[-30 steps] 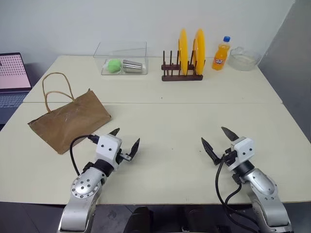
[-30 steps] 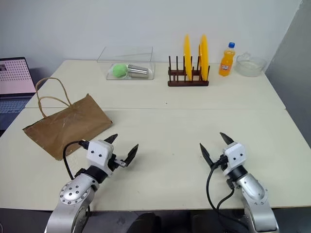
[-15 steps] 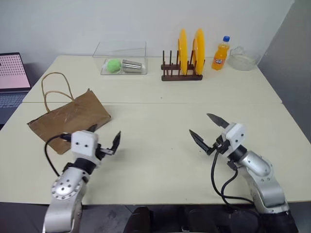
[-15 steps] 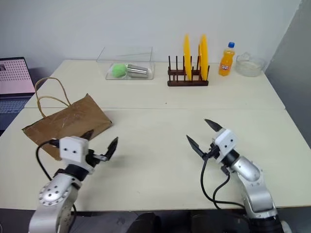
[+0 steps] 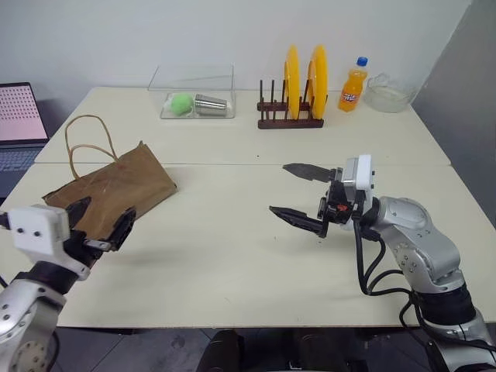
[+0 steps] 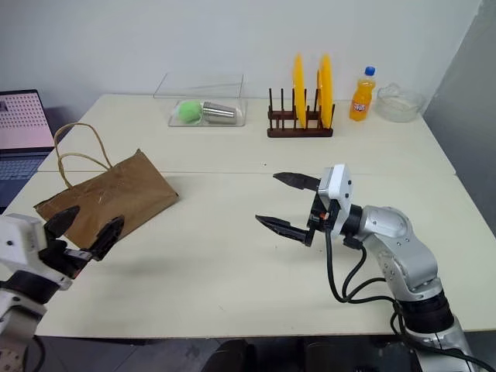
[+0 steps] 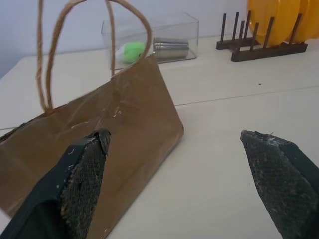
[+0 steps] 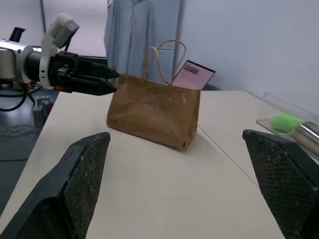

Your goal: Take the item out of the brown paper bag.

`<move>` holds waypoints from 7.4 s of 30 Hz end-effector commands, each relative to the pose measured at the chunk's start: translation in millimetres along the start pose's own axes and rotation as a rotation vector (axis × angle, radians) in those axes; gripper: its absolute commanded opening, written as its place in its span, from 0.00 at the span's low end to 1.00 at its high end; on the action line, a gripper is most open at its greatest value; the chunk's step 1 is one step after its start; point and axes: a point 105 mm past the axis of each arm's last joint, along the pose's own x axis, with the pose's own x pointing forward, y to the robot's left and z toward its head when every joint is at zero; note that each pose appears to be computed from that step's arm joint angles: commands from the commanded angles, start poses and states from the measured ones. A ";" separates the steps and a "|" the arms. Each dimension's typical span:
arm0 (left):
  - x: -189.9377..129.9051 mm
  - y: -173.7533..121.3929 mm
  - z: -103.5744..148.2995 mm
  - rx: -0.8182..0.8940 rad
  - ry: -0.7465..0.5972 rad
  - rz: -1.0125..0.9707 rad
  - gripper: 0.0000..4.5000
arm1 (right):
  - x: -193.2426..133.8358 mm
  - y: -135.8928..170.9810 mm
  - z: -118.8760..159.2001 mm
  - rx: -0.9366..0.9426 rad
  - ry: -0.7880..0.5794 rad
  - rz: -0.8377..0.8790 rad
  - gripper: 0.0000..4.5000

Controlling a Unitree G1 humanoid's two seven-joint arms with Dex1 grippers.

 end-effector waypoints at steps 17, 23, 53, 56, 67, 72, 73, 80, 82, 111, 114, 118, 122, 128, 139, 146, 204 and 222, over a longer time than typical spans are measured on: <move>41.8 85.3 57.5 0.171 0.137 -0.141 0.99 | 11.8 8.3 15.3 -0.059 -0.048 0.010 1.00; 75.1 94.2 64.8 0.199 0.133 -0.190 0.99 | 11.7 9.3 17.9 -0.078 -0.042 -0.004 1.00; 122.3 81.8 114.2 0.275 0.054 -0.388 0.01 | 2.3 12.5 20.5 -0.105 0.005 -0.064 1.00; 129.8 66.1 127.4 0.315 0.026 -0.452 0.01 | 0.9 13.1 21.1 -0.107 0.011 -0.064 1.00; 163.8 -4.8 162.6 0.411 -0.053 -0.699 0.01 | -16.5 17.0 15.8 -0.086 0.085 -0.078 1.00; 181.0 -41.1 167.5 0.347 -0.094 -0.800 0.01 | -25.6 17.0 13.9 -0.080 0.123 -0.099 1.00; 183.5 -47.2 166.7 0.346 -0.095 -0.817 0.01 | -27.2 17.2 13.5 -0.079 0.129 -0.104 1.00; 201.3 -88.3 162.7 0.319 -0.123 -0.904 0.01 | -37.5 19.2 10.8 -0.070 0.168 -0.150 1.00; 206.3 -102.0 163.1 0.314 -0.137 -0.925 0.01 | -40.7 20.4 9.9 -0.068 0.180 -0.167 1.00; 244.2 -164.2 138.1 0.305 -0.109 -0.849 0.01 | -56.2 29.5 5.5 -0.057 0.240 -0.274 1.00; 244.8 -162.4 134.7 0.324 -0.101 -0.841 0.01 | -55.7 30.6 5.7 -0.055 0.239 -0.273 1.00; 244.5 -160.2 133.1 0.361 -0.100 -0.837 0.01 | -54.8 30.5 5.8 -0.054 0.237 -0.273 1.00; 244.2 -157.0 126.8 0.382 -0.060 -0.841 0.14 | -53.9 30.5 5.1 -0.052 0.235 -0.270 1.00; 238.3 -145.5 128.5 0.430 -0.067 -0.861 0.55 | -51.7 30.1 4.6 -0.051 0.232 -0.262 1.00; 208.9 -88.7 106.8 0.467 -0.025 -0.907 0.89 | -47.4 23.7 -7.6 -0.035 0.262 -0.265 1.00; 163.0 -66.5 95.7 0.414 -0.079 -0.847 0.90 | -45.9 8.3 -5.7 -0.061 0.244 -0.294 0.81; -9.8 -125.6 56.4 0.108 -0.048 -0.654 0.90 | 42.5 -60.2 -54.1 -0.548 0.553 0.508 0.01; 10.7 -143.9 18.8 0.629 0.109 -1.098 1.00 | -24.6 7.1 -10.0 -0.189 0.400 0.328 0.00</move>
